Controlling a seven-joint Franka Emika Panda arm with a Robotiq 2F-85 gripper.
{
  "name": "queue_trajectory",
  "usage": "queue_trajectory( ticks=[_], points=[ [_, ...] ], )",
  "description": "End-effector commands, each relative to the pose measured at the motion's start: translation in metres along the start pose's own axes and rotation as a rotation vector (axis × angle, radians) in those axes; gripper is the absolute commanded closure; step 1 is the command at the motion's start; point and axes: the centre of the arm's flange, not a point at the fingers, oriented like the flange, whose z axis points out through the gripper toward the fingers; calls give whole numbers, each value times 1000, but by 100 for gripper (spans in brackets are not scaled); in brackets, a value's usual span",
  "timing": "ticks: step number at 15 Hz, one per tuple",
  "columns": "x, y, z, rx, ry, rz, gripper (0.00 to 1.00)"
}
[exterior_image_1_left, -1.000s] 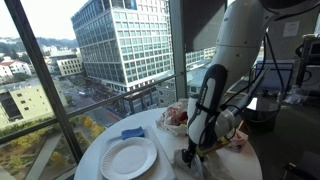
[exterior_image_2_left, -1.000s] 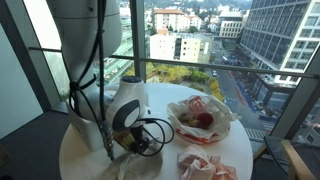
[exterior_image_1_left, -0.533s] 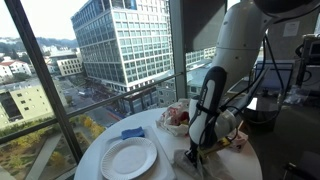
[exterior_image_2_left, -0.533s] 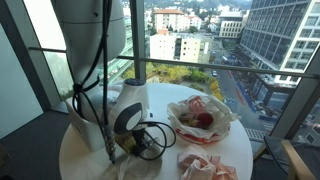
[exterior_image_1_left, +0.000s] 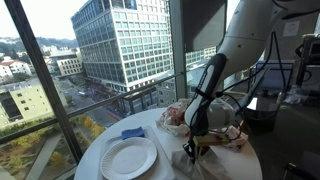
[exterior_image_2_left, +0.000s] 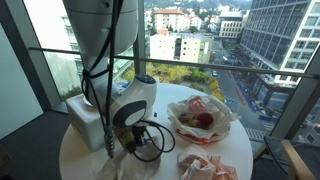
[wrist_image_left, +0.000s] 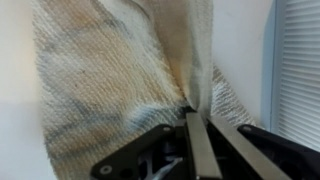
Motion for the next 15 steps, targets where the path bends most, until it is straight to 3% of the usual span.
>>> queue_trajectory(
  ticks=[1, 4, 8, 13, 14, 15],
  points=[
    [-11, 2, -49, 105, -34, 24, 99],
    [-23, -1, -63, 141, -83, -16, 99],
    [-35, 1, -50, 11, -111, -36, 99],
    [-52, -4, -33, -41, -136, -87, 99],
    [-56, -8, -30, -43, -139, -90, 92],
    [-59, -12, -29, -48, -146, -97, 70]
  ],
)
